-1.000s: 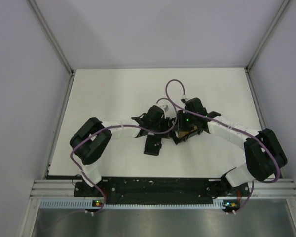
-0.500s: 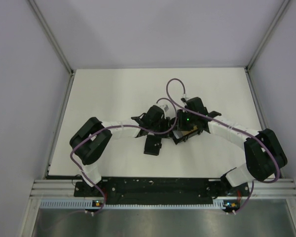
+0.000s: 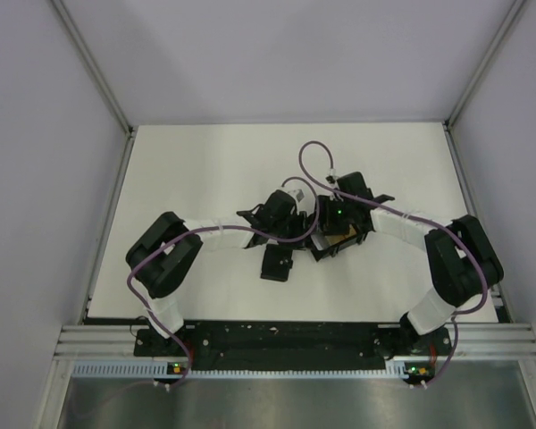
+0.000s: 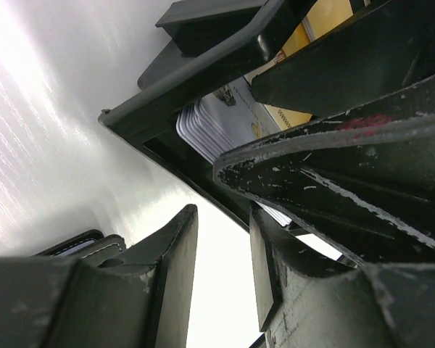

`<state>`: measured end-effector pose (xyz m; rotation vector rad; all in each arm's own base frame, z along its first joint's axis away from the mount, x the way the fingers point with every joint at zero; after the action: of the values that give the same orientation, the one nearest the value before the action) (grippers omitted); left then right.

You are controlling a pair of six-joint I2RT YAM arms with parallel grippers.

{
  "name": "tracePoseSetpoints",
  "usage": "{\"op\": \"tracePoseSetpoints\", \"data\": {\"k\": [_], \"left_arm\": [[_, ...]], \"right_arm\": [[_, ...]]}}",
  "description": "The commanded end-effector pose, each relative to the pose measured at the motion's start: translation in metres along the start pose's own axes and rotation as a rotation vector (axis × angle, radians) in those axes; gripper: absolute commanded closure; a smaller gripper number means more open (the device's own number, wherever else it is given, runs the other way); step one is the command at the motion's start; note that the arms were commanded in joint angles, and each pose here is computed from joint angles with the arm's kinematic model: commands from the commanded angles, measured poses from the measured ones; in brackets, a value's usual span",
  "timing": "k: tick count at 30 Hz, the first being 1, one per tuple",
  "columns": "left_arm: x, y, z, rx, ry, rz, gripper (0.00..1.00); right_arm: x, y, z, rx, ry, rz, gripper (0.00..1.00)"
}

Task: Put the credit cards into the card holder
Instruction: Pick up the credit card from the storage box.

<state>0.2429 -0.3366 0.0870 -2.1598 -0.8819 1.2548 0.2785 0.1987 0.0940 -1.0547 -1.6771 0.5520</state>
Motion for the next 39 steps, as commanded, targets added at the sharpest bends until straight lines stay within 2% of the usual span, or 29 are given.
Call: {"op": "tracePoseSetpoints", "data": {"k": [1,11,19,22,27,37,39], "left_arm": [[-0.010,-0.004,-0.019,-0.062,0.022,0.031,0.61],[-0.008,-0.003,-0.022,-0.065,0.018,0.026,0.61],[-0.007,-0.004,-0.022,-0.067,0.012,0.022,0.61],[-0.007,-0.004,-0.021,-0.068,0.012,0.021,0.61],[-0.005,-0.005,-0.021,-0.072,0.010,0.015,0.61],[-0.005,-0.009,-0.024,-0.085,0.006,0.003,0.61],[-0.003,-0.008,-0.024,-0.089,0.004,-0.007,0.61]], "right_arm": [[0.013,0.003,-0.002,0.025,-0.007,-0.093,0.44],[0.018,-0.006,0.001,0.016,0.010,-0.127,0.65],[0.018,-0.007,0.001,0.017,0.007,-0.127,0.95],[0.019,-0.011,-0.001,0.003,0.003,-0.121,1.00],[0.022,-0.017,-0.006,-0.022,-0.009,-0.122,1.00],[0.031,-0.022,0.000,0.019,-0.004,-0.195,1.00],[0.030,-0.024,0.002,0.017,-0.004,-0.197,0.95]]}}
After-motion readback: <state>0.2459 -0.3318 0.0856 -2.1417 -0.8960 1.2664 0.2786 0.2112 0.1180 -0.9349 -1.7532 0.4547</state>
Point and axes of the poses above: each gripper's point midway between its finger pads, its own y axis out along the fingers, its own x axis along the line the jaws close on, z = x × y, the point moved 5 cm from there along -y, back along the fingers, and after that the axes turned 7 degrees about y, right-handed, at the moved point
